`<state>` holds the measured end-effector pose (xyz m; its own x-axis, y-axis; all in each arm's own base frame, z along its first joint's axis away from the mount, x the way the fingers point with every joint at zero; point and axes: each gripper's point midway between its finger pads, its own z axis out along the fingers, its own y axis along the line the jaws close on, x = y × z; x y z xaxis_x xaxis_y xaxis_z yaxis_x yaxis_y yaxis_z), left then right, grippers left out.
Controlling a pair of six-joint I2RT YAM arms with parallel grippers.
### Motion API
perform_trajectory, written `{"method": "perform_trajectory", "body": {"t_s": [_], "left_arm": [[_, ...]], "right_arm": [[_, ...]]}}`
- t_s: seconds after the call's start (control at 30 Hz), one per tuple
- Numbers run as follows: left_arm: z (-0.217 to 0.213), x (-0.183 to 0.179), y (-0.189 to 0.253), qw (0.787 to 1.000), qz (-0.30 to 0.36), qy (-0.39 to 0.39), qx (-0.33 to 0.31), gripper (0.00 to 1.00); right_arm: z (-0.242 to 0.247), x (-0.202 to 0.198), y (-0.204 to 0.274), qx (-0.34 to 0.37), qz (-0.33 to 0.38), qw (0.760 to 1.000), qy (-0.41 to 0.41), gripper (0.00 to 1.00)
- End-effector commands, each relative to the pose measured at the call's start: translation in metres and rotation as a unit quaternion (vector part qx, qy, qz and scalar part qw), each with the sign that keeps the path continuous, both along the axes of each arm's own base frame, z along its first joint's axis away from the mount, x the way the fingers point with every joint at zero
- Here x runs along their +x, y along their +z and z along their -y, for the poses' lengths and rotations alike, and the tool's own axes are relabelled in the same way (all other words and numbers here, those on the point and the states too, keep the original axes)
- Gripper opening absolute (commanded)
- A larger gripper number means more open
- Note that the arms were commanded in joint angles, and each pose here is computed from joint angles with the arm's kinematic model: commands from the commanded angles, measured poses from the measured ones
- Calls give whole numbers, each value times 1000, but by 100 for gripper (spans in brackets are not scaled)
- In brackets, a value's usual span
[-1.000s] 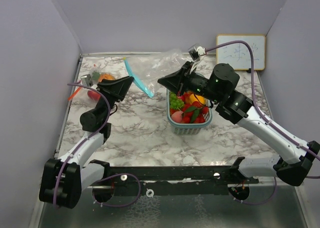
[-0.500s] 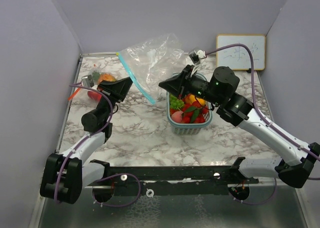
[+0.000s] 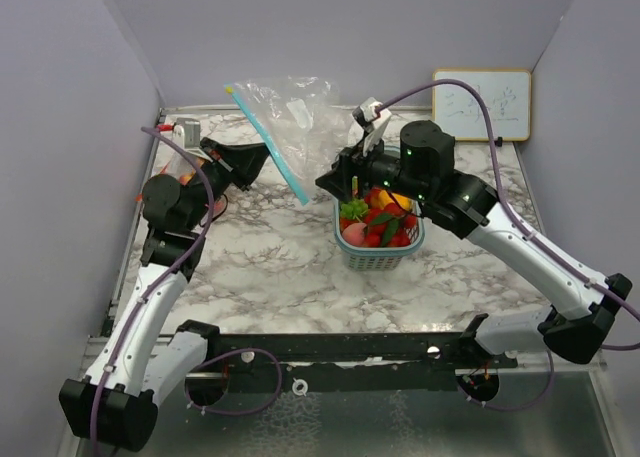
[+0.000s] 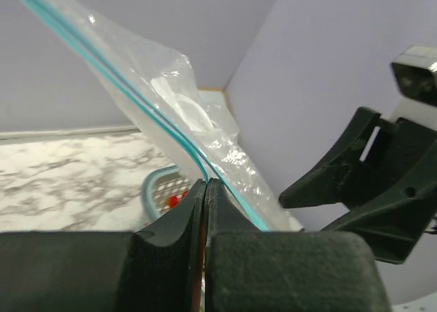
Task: Place the food in the zip-top bag and seal the zipper
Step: Open the zipper of the food storage bag.
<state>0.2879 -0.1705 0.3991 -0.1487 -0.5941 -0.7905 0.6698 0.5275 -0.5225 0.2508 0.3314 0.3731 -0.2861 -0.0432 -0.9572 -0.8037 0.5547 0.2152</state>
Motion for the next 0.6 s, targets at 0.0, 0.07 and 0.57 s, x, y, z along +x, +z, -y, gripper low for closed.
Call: {"method": "perform_trajectory", "body": {"t_s": [0.0,0.07,0.57], "left_arm": [[-21,11,-86,966,-136,51,213,0],[-25,10,-96,954,-163,51,248,0],[-21,7,-102,949,-173,31,260,0]], "right_arm": [[-16,8,-3,-26,15,999,25,54],[-24,10,-1,-23,18,999,29,54],[-85,52,-31,4,-5,1000,7,58]]}}
